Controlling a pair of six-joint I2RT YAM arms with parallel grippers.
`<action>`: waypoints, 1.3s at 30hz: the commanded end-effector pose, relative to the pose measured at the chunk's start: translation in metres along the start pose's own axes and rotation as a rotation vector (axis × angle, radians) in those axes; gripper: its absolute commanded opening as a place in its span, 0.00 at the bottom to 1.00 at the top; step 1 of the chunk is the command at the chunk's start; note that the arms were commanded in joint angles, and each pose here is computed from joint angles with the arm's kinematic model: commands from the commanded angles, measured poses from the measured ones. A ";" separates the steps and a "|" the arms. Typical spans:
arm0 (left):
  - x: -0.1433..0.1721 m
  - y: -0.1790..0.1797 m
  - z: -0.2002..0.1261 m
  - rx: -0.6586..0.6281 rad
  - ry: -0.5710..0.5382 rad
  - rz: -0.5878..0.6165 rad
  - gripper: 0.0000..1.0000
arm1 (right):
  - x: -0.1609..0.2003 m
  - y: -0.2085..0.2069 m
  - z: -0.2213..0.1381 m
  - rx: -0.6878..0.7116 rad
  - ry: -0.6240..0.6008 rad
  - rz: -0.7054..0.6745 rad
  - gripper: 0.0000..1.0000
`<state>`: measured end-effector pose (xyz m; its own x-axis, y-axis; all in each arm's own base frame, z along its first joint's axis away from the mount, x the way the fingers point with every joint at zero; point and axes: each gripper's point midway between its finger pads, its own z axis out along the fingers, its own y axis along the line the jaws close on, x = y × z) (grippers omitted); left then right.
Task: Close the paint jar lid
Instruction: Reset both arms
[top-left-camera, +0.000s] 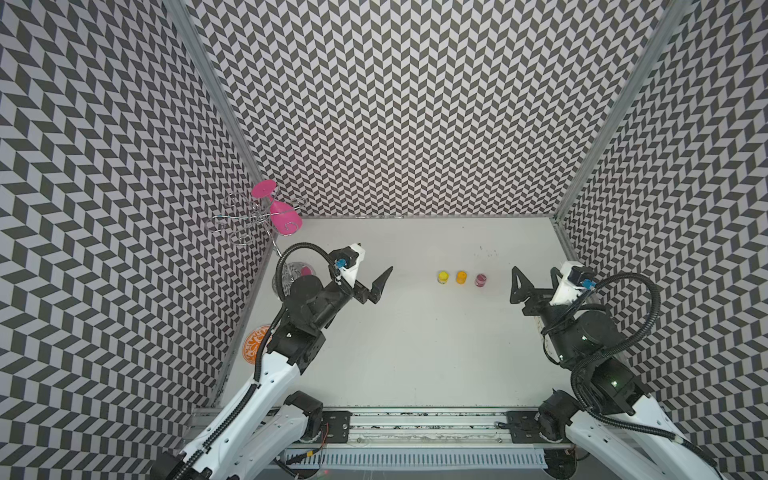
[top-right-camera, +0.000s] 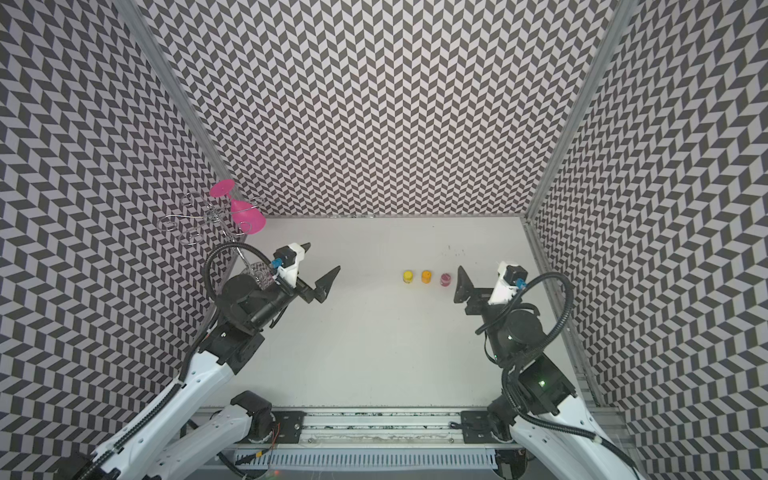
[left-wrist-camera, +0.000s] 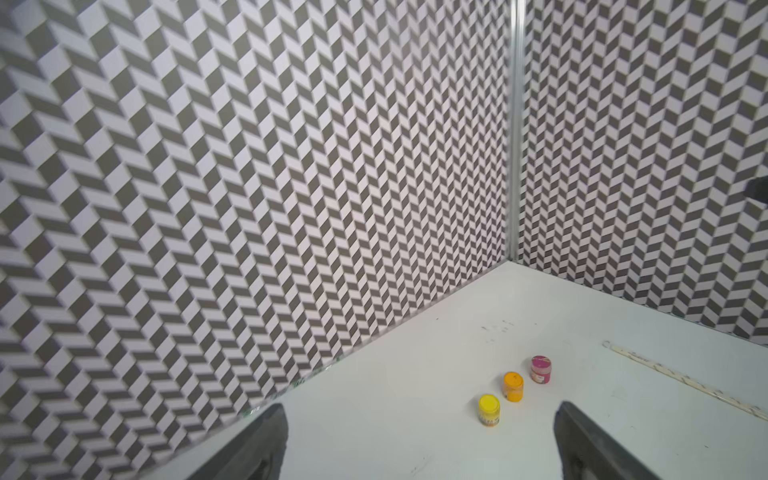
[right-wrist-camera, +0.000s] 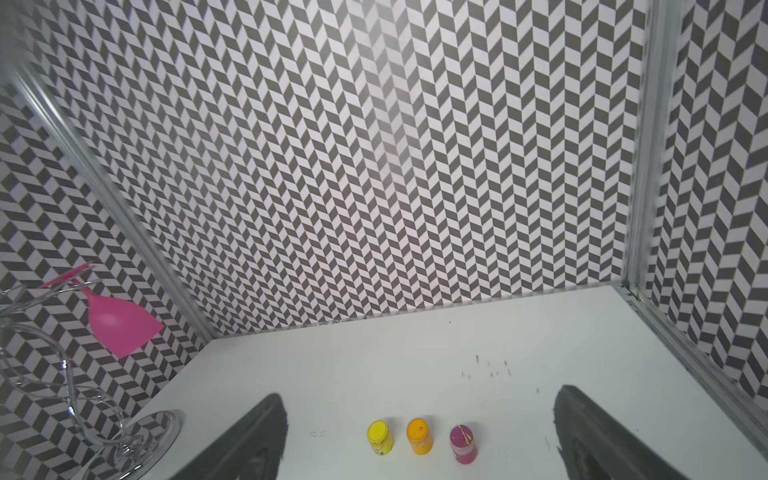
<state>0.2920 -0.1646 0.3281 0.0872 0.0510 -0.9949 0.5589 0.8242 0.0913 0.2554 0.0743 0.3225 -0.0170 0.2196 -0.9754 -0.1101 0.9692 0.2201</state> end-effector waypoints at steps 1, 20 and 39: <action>0.031 0.028 -0.002 -0.177 -0.022 -0.151 1.00 | 0.034 -0.012 0.012 0.069 0.038 -0.033 0.99; 0.140 0.166 -0.052 -0.733 -0.002 -0.029 1.00 | 0.006 -0.159 0.034 0.519 -0.283 -0.033 0.99; 0.183 0.150 -0.036 -0.542 0.034 -0.028 1.00 | 0.152 -0.105 0.113 -0.035 0.033 -0.189 0.99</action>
<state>0.3555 -0.0077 0.1459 0.0077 0.0333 -0.9994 0.0314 0.9989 0.0335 0.3601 0.0002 0.1162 -0.1243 0.0949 -0.9877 -0.0486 0.9936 0.1016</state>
